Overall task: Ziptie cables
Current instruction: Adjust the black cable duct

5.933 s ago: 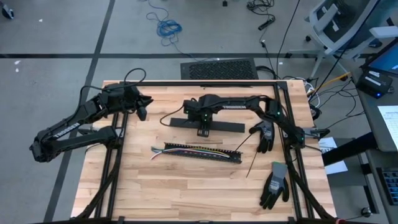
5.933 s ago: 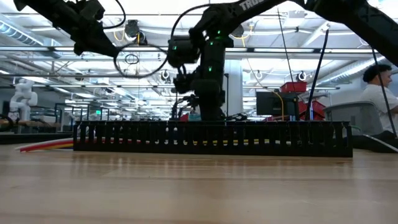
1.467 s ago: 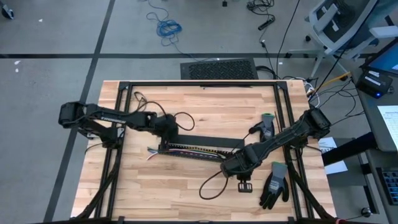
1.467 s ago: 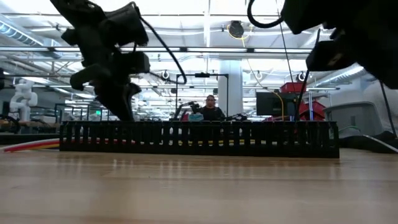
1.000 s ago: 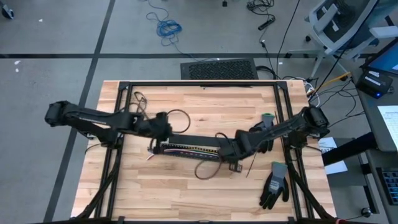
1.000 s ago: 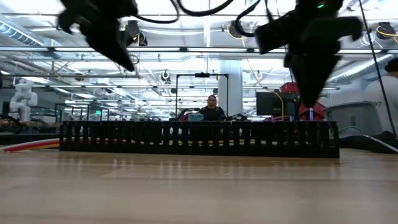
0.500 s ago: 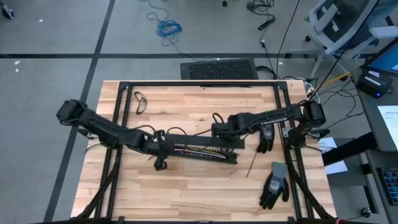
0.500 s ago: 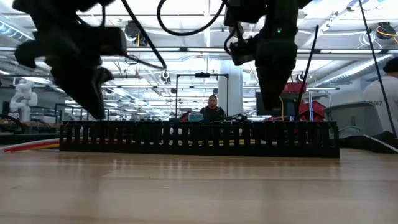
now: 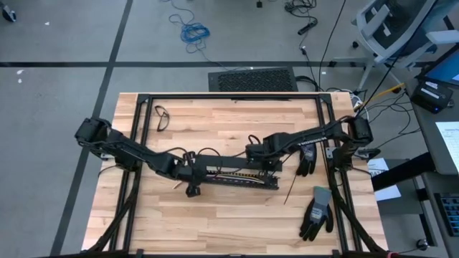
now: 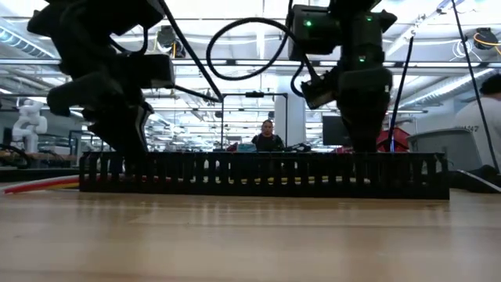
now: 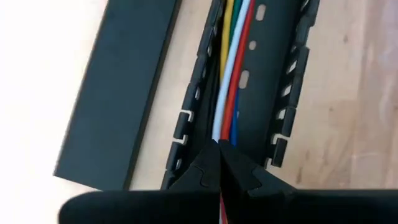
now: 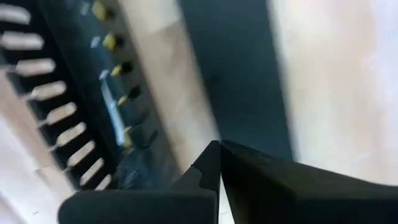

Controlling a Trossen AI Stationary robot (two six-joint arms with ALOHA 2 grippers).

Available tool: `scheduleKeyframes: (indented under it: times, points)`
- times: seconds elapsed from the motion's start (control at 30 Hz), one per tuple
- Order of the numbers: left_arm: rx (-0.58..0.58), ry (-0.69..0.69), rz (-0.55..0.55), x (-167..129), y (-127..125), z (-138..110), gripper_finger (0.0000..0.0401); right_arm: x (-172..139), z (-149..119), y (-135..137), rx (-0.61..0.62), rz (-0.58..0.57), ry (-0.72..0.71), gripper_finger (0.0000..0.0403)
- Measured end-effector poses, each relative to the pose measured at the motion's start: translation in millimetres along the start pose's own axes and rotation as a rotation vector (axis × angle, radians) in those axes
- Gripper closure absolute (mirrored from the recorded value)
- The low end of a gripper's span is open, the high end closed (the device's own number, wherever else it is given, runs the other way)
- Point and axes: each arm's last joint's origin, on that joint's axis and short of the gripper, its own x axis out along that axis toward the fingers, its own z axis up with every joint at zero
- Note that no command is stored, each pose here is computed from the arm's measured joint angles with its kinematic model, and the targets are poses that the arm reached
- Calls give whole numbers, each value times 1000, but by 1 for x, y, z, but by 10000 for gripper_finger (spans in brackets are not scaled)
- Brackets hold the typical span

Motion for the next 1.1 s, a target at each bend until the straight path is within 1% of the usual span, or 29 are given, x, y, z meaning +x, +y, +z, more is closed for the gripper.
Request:
scheduleKeyframes:
  times: [0.13,0.2,0.37,0.47,0.53,0.67,0.77,0.9,0.97,1.07,1.1]
  points:
    - [40,4,67,2,11,2,401,3,-4,13,22,57,-6,403]
    - [66,13,104,4,19,4,401,3,-6,20,38,65,-14,403]
    - [97,71,199,9,49,6,401,4,-9,36,77,146,-31,403]
    - [111,112,249,11,66,6,401,3,-8,46,101,196,-62,403]
    - [139,125,308,12,78,7,401,2,-5,52,102,244,-93,403]
    - [193,120,377,14,99,13,401,-1,3,59,108,322,-175,403]
    - [223,73,379,15,110,20,401,-3,8,60,107,351,-216,403]
    - [288,-14,272,10,113,35,401,-4,11,57,82,340,-251,403]
    - [301,-66,229,-2,112,43,401,-6,11,55,84,339,-254,403]
    - [295,-157,239,-31,113,55,401,-12,9,53,75,327,-273,403]
    - [274,-185,245,-42,113,57,401,-15,10,52,70,317,-292,403]
